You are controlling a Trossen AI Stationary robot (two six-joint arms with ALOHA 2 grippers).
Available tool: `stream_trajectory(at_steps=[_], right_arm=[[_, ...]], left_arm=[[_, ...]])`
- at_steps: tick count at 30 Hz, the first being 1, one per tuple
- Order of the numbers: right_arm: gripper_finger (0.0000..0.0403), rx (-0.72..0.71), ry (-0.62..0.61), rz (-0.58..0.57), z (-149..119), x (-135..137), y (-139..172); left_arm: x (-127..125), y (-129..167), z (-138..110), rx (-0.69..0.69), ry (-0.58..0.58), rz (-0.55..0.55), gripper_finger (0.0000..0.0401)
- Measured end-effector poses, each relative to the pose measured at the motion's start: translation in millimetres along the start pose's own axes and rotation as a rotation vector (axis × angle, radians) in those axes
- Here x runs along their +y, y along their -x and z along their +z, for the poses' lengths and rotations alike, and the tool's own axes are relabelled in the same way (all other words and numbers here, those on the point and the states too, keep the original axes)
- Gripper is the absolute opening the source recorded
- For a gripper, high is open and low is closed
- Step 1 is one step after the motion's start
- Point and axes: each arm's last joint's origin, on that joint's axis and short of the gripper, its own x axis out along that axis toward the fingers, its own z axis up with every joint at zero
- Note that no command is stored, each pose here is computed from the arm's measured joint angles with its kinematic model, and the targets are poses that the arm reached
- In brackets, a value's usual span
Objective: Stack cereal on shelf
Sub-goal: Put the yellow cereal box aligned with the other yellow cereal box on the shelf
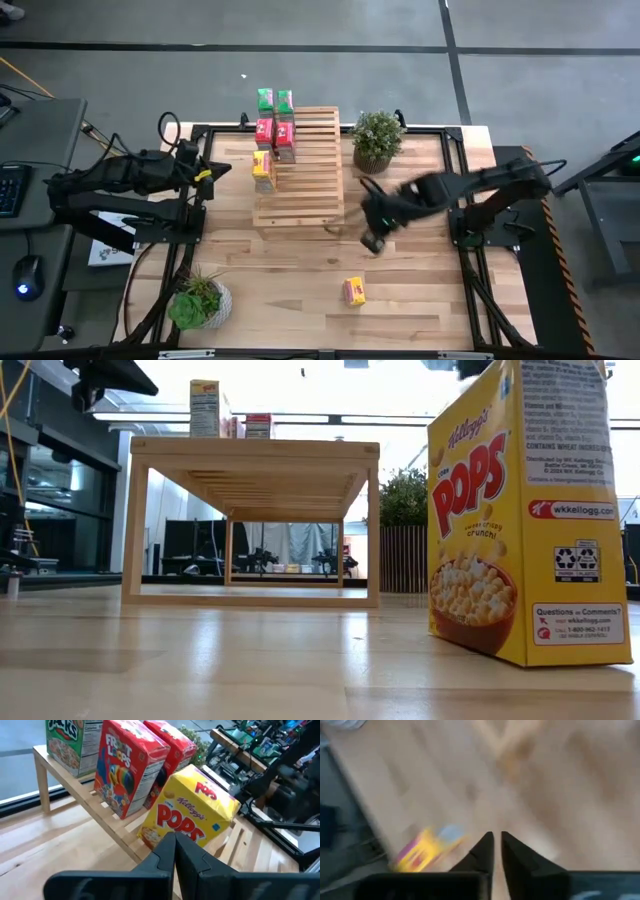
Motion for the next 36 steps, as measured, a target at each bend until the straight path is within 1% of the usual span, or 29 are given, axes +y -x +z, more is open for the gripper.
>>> stream_trajectory(at_steps=[3,5,7,11,14,16,20,21,24,27,30,34,36], right_arm=[[0.0074,0.073,-0.186,0.056,-37,11,-1],[0.0119,0.117,-0.339,0.081,-57,18,-7],[0.0169,0.150,-0.450,0.132,-71,28,-14],[0.0263,0.189,-0.530,0.176,-91,43,-27],[0.0306,0.192,-0.578,0.182,-93,49,-31],[0.0320,0.188,-0.615,0.198,-90,54,-30],[0.0326,0.177,-0.654,0.210,-80,69,-26],[0.0326,0.178,-0.658,0.191,-77,73,-26],[0.0326,0.172,-0.667,0.075,-70,87,-36],[0.0326,0.134,-0.658,-0.033,-64,101,-45],[0.0326,0.088,-0.676,-0.120,-59,114,-56],[0.0326,0.076,-0.669,-0.195,-55,129,-74],[0.0326,0.076,-0.665,-0.215,-56,135,-86]], left_arm=[[0,-1,0,0.001,-0.001,0.002,0.0000],[-1,-2,0,0.009,-0.002,-0.003,0.0000],[-1,-2,0,0.012,-0.003,-0.003,0.0000],[-1,-2,0,0.016,-0.004,-0.006,0.0000],[-2,-2,-1,0.030,-0.003,-0.025,0.0000],[-2,-2,-1,0.040,-0.005,-0.036,0.0000],[-3,-2,-2,0.052,-0.016,-0.053,0.0000],[-3,-2,-2,0.055,-0.019,-0.057,0.0000],[-3,-2,-2,0.061,-0.020,-0.065,0.0000],[-3,-2,-2,0.065,-0.029,-0.072,0.0000],[-3,-2,-2,0.071,-0.031,-0.080,0.0000],[-4,-2,-2,0.076,-0.031,-0.086,0.0000],[-4,-2,-2,0.076,-0.031,-0.086,0.0000]])
